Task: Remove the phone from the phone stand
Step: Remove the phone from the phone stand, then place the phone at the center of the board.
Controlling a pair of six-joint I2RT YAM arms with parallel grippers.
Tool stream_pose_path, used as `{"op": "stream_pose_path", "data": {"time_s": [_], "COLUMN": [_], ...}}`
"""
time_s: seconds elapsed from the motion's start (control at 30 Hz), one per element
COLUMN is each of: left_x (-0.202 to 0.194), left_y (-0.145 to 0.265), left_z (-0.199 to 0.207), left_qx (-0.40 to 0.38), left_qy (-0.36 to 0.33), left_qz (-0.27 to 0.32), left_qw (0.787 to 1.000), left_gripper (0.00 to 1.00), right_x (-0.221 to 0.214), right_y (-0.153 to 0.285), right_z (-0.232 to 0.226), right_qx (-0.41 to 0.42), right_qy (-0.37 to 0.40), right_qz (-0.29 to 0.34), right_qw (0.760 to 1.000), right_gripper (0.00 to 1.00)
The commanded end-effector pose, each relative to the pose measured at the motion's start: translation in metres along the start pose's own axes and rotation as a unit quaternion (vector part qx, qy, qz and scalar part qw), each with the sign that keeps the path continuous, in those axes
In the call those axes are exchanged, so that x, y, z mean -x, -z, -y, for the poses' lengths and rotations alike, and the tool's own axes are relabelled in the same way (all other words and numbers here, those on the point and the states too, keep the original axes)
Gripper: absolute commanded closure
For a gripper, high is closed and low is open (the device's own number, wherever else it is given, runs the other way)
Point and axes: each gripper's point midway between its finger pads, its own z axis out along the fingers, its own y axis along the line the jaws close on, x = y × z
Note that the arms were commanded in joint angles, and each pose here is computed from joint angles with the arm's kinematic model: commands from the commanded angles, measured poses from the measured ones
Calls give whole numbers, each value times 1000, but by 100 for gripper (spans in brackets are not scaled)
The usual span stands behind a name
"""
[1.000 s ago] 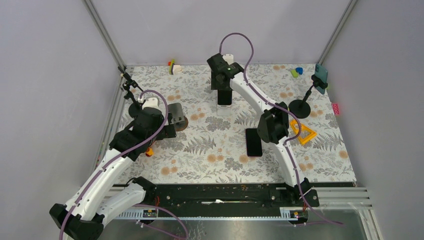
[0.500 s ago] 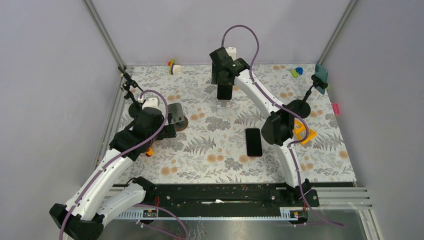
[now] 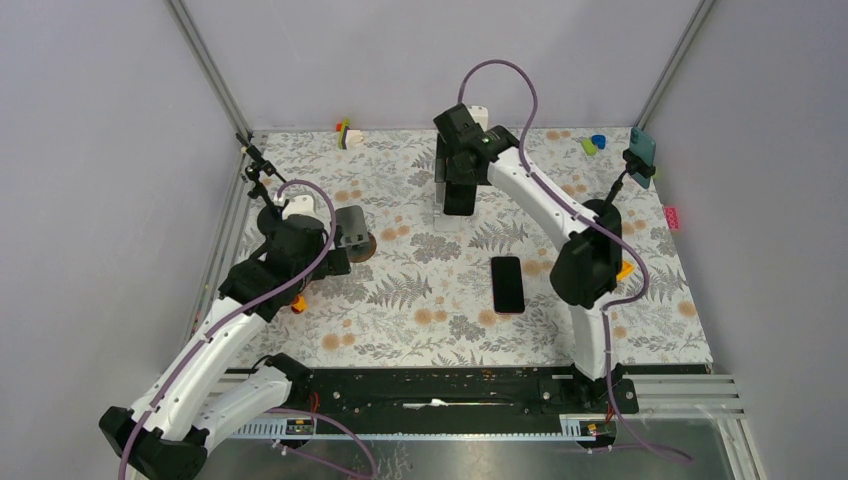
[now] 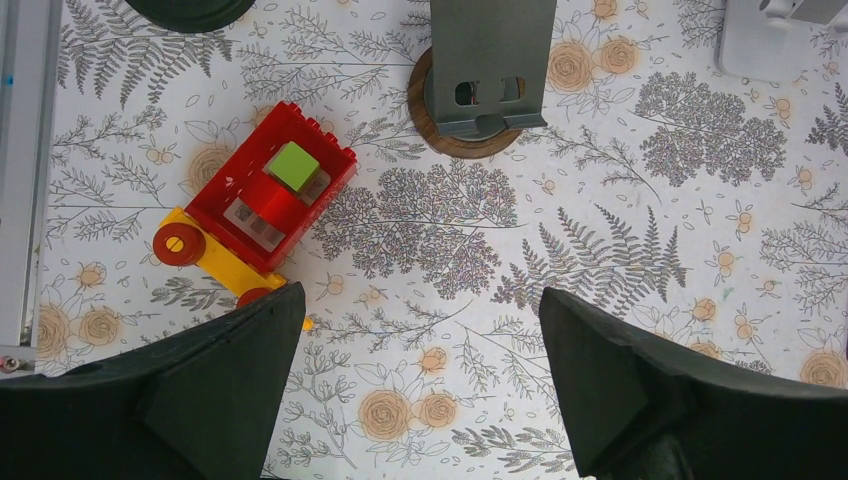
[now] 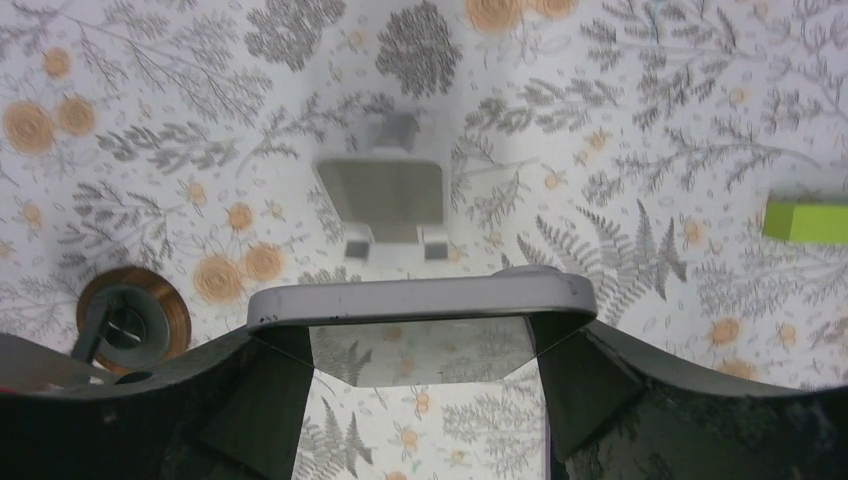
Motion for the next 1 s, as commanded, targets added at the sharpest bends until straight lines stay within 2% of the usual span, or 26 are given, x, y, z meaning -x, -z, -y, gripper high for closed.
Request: {"op": "stream_pose_path", "data": {"time_s": [0.0, 0.53, 0.97], "left_x": [8, 7, 6], "left_y": [2, 1, 0], "left_z": [-3, -2, -1], "left_qx": [9, 8, 7], "left_qy": [10, 8, 6], "left_qz": [22, 18, 13], "left_qw": [1000, 1000, 1000], "left_gripper": [1, 1, 1], "right_x": [17, -89, -171], "right_y": [36, 44, 50], "right_z": [1, 30, 28], "right_qx": [50, 78, 77], "right_qy": [-51, -103, -113], "right_qz": [47, -23, -74], "right_qw": [996, 991, 988], "right_gripper": [46, 49, 47]}}
